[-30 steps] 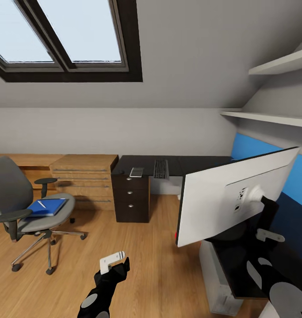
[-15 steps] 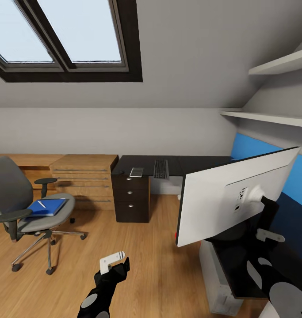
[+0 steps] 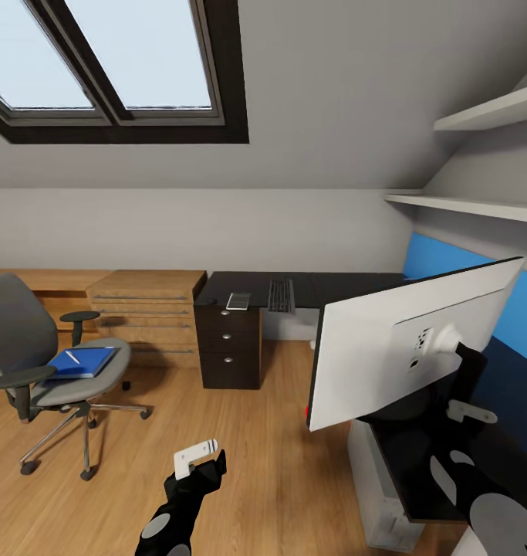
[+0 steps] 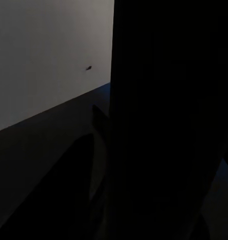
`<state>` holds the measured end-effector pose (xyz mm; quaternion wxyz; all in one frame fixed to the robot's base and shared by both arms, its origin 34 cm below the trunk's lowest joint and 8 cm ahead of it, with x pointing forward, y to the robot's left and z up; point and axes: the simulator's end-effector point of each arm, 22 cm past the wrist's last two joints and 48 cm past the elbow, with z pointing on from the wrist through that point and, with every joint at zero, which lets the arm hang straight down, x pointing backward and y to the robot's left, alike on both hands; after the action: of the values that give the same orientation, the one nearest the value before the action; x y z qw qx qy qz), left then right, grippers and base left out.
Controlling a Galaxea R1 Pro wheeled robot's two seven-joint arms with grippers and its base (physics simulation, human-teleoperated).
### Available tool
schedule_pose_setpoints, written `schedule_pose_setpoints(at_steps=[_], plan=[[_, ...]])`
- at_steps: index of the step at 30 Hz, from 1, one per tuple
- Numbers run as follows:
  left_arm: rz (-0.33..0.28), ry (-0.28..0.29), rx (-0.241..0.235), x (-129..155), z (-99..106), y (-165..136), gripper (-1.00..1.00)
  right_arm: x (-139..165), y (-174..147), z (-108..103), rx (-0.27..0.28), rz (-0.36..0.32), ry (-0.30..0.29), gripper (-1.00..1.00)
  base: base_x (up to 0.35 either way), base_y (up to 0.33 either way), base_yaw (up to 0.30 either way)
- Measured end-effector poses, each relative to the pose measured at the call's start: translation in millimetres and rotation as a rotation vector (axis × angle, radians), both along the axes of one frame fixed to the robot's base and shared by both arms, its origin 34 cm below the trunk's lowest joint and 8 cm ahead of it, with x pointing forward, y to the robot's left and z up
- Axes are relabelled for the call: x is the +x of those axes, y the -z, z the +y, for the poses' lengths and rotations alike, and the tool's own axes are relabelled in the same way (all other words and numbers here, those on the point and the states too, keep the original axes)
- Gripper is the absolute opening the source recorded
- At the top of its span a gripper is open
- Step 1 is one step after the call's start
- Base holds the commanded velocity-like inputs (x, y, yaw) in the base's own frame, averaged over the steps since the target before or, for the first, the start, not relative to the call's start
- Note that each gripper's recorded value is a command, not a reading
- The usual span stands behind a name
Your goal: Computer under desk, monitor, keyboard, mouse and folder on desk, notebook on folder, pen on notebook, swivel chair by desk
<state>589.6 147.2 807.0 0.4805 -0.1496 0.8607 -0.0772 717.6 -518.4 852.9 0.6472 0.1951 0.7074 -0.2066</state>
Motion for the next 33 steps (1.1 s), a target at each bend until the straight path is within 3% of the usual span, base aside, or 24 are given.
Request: schedule_pose_setpoints(at_steps=[12,33], plan=[[0.001,-0.001,0.000,-0.5,-0.4,0.0,1.00,4.8,-0.4,8.5,-0.025,0.016,-0.036,-1.00,0.009,-0.080,0.000],[0.000,-0.004,0.001,-0.2,0.9,0.0,1.00,4.2,-0.3,7.3,-0.021,0.013,-0.031,-1.00,0.011,-0.151,0.000]])
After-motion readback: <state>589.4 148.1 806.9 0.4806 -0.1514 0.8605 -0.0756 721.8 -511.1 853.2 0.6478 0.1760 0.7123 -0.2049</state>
